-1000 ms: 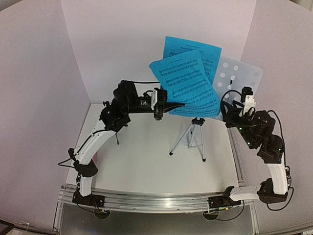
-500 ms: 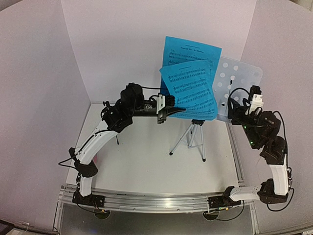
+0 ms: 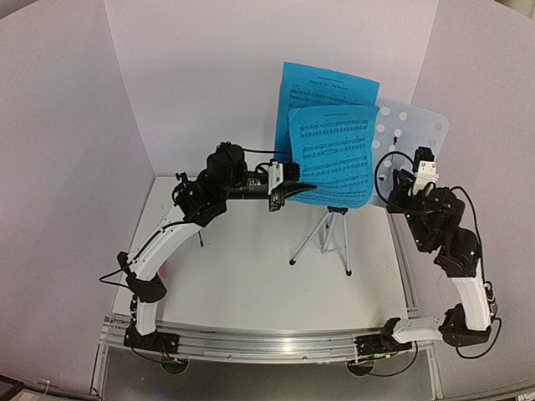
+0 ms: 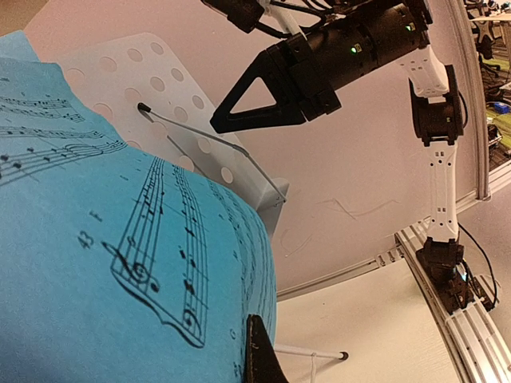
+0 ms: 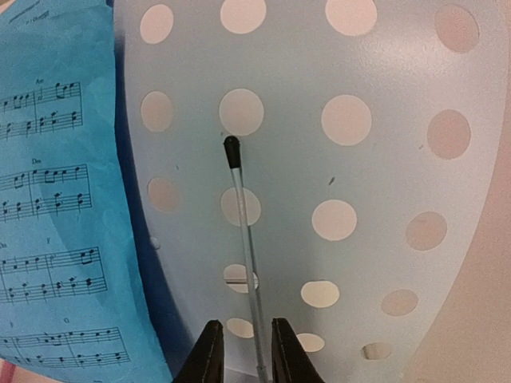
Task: Set up the instrument practice props
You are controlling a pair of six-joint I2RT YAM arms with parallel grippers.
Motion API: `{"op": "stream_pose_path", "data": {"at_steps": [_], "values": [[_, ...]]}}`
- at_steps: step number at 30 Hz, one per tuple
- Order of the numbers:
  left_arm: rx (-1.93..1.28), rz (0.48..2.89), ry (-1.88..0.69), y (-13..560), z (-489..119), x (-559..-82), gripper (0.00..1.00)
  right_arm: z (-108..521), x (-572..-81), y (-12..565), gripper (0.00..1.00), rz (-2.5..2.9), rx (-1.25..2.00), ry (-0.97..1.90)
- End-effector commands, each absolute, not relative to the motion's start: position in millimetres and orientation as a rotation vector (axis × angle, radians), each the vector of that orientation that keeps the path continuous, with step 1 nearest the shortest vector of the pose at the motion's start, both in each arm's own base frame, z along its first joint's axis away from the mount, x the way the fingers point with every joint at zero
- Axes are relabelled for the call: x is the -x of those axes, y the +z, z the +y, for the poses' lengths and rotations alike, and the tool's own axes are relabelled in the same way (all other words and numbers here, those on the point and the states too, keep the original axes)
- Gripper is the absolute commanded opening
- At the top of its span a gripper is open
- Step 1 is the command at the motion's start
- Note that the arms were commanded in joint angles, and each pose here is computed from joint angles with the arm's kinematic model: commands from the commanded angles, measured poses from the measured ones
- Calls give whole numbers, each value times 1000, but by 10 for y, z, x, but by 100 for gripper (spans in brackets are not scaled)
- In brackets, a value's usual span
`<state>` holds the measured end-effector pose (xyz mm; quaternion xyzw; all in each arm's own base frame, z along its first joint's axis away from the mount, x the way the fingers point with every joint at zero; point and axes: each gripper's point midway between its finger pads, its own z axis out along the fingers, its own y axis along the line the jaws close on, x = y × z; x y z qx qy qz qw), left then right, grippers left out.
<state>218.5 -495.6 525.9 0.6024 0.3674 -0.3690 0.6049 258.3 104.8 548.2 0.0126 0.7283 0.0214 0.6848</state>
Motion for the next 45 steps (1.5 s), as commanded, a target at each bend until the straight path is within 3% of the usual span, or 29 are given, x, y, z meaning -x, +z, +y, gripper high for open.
{"op": "stream_pose_path", "data": {"at_steps": [1,10,13,20,29,32,35,37,41,45], "values": [[-1346,786,-848,5628,-4729,-2018,0,894,-2489,5542,3,1601,-91,82],[-1331,723,-792,5634,-4826,-2104,0,930,-2451,5487,1,1609,-37,99],[-1331,690,-764,5642,-4851,-2122,0,850,-2450,5526,9,1600,-45,37],[-1331,659,-756,5684,-4834,-2088,0,965,-2599,5567,43,1609,35,-94],[-1342,661,-780,5720,-4754,-2006,0,899,-2700,5547,55,1620,33,-278],[-1349,658,-786,5713,-4753,-1992,0,887,-2691,5518,49,1623,32,-279],[-1350,651,-788,5709,-4763,-1989,0,901,-2694,5479,20,1628,34,-271],[-1351,648,-789,5705,-4772,-1991,0,930,-2705,5461,10,1631,42,-259],[-1350,645,-793,5709,-4773,-1987,0,978,-2724,5442,0,1634,58,-246],[-1349,652,-796,5710,-4765,-1985,0,960,-2690,5458,0,1629,55,-222]]}}
